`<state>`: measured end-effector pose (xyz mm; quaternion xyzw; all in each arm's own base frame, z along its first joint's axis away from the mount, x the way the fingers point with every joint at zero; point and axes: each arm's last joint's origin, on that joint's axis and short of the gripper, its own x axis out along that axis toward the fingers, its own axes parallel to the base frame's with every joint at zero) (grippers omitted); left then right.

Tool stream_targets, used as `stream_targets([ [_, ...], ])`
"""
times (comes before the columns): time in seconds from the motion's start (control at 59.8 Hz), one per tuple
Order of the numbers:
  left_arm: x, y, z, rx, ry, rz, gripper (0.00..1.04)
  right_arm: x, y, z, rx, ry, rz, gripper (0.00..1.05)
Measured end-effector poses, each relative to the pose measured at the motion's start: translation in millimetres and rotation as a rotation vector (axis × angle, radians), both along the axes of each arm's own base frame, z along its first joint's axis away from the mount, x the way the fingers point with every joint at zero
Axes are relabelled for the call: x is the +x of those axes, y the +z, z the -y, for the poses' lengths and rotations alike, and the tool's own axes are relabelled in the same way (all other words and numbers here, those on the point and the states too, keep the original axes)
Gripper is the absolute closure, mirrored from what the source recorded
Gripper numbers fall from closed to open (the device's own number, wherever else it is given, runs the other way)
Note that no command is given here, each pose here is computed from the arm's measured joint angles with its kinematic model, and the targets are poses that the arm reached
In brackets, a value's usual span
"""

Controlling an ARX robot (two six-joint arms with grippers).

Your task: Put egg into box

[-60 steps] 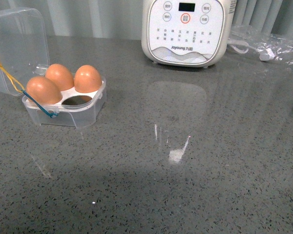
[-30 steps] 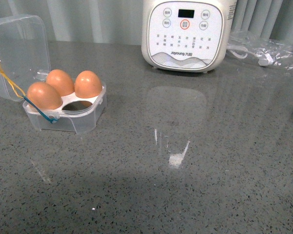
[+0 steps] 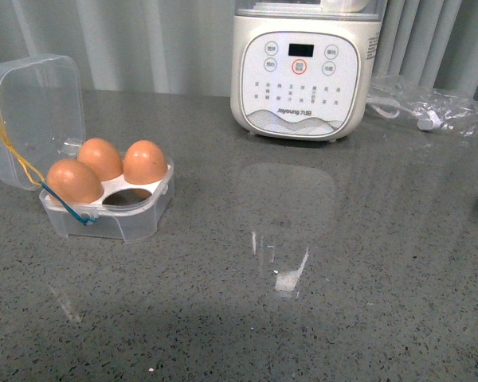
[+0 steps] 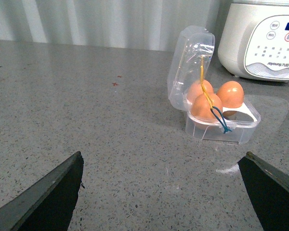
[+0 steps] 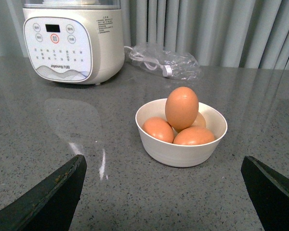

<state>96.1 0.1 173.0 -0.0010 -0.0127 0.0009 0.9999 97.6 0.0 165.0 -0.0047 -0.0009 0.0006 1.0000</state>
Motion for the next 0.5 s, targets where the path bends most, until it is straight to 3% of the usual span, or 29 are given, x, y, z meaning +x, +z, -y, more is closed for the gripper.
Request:
stream_targets([
  [0.234, 0.0, 0.0, 0.0, 0.0, 0.0, 0.0, 0.07, 0.2, -0.4, 0.0, 0.0, -0.014, -0.005, 0.07],
  [0.318, 0.0, 0.0, 0.0, 0.0, 0.001, 0.0, 0.07, 4.1, 0.0, 2.2, -0.004, -0.203, -0.026, 0.07],
  [0.502, 0.0, 0.0, 0.0, 0.0, 0.0, 0.0, 0.07, 23.8, 37.1, 13.5, -0.003, -0.205, 0.082, 0.07],
])
